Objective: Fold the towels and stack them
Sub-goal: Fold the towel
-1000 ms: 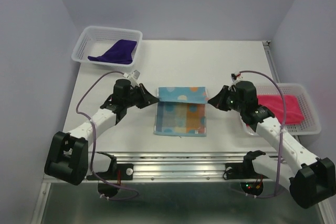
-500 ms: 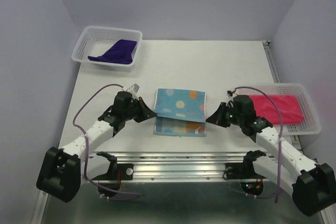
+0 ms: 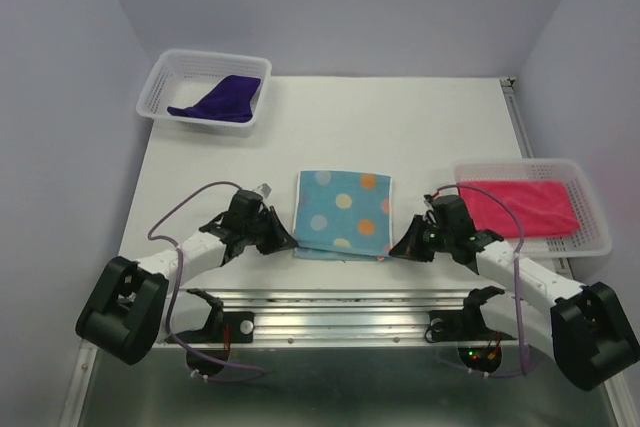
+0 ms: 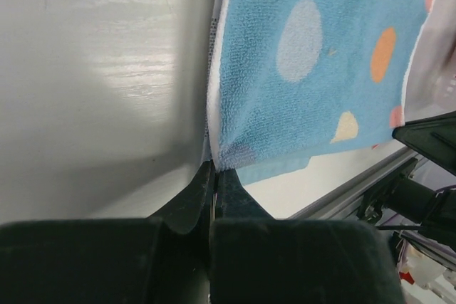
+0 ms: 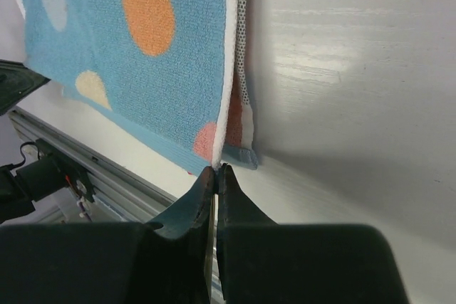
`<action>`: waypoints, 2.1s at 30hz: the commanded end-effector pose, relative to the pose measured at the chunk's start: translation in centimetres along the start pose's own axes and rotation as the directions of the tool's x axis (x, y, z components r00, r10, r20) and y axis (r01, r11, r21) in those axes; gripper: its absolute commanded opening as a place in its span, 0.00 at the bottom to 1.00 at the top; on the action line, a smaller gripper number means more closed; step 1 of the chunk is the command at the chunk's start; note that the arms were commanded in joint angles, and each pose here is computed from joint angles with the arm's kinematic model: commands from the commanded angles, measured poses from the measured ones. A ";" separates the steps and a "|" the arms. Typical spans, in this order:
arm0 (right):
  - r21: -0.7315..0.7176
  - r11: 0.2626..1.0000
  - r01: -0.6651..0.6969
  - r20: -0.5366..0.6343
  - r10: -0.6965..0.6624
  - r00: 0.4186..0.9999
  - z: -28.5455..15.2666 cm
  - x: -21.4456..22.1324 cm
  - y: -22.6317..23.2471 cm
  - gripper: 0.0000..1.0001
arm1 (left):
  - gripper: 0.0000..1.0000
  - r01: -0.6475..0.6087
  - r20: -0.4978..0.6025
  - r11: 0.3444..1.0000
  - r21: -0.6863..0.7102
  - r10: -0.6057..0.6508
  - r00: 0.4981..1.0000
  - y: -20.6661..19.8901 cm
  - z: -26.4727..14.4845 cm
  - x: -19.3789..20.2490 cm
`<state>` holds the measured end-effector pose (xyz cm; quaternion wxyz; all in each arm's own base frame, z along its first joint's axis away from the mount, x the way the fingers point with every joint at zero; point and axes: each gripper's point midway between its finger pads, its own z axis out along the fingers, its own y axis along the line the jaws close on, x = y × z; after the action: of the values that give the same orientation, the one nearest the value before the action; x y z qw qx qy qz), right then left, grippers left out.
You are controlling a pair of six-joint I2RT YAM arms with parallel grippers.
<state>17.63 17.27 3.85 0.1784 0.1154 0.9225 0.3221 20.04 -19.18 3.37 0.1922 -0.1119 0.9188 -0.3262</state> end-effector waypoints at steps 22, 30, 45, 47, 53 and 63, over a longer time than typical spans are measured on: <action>0.117 0.961 0.251 0.299 -0.275 0.914 -1.5 -12.6 6.1 1.00 | 0.99 -0.173 0.335 0.974 -0.145 0.213 0.918 -5.9 -2.8 -11.7; 0.432 0.875 0.218 0.278 -0.359 0.891 2.3 -19.9 3.4 0.96 | 0.99 -0.229 0.233 0.932 -0.281 0.298 0.926 -5.2 3.7 -16.3; 0.480 0.838 0.260 0.169 -0.379 0.910 7.7 -21.4 0.6 0.69 | 0.58 -0.238 0.133 0.924 -0.298 0.287 0.949 -3.4 9.1 -18.3; 0.481 0.836 0.264 0.161 -0.381 0.911 8.1 -21.5 0.4 0.66 | 0.48 -0.241 0.116 0.925 -0.294 0.284 0.952 -3.2 9.6 -18.0; 0.461 0.841 0.282 0.139 -0.382 0.913 9.3 -21.3 0.1 0.59 | 0.31 -0.229 0.090 0.921 -0.316 0.269 0.959 -2.1 10.6 -17.2; 0.415 0.845 0.337 0.146 -0.427 0.892 10.5 -21.7 0.7 0.36 | 0.00 -0.219 0.116 0.923 -0.317 0.267 0.957 -2.2 10.5 -17.4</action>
<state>40.82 16.06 2.70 0.3152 0.0107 0.9463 0.0716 40.54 -21.28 2.48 0.2844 -0.0481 0.9443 -0.1583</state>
